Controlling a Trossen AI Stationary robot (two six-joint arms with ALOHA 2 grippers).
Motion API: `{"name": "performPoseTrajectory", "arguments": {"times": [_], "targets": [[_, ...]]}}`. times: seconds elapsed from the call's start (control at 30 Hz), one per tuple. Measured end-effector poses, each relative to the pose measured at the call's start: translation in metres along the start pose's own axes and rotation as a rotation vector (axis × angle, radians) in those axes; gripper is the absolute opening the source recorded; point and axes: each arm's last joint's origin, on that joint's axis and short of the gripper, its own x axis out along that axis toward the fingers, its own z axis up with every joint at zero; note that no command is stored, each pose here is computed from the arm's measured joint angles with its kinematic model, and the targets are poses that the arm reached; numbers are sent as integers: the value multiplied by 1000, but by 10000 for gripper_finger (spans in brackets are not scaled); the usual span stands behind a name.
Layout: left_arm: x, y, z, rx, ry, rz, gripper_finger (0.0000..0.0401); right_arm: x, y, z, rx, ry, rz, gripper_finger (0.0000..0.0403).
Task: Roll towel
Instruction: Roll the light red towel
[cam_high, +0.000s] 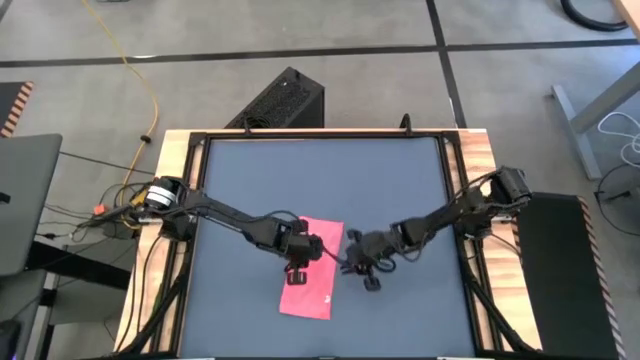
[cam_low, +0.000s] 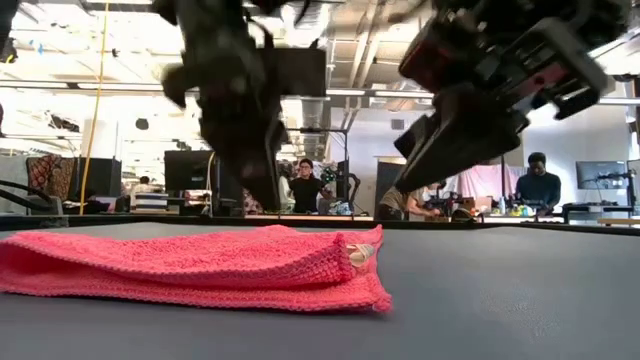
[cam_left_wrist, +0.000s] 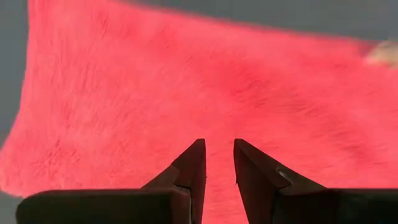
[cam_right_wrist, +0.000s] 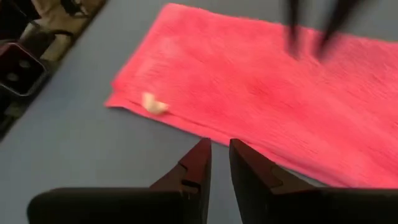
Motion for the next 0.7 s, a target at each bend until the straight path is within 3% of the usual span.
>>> {"name": "performPoseTrajectory", "arguments": {"times": [0.13,0.47,0.7], "targets": [[8,15,-12,-5,6,-13,65,14,17,-3,-25,3,26,87],[15,43,-28,-16,-38,59,34,59,23,9,-14,-18,135,87],[18,50,-52,-75,-32,62,16,78,40,17,8,-22,118,87]]}}
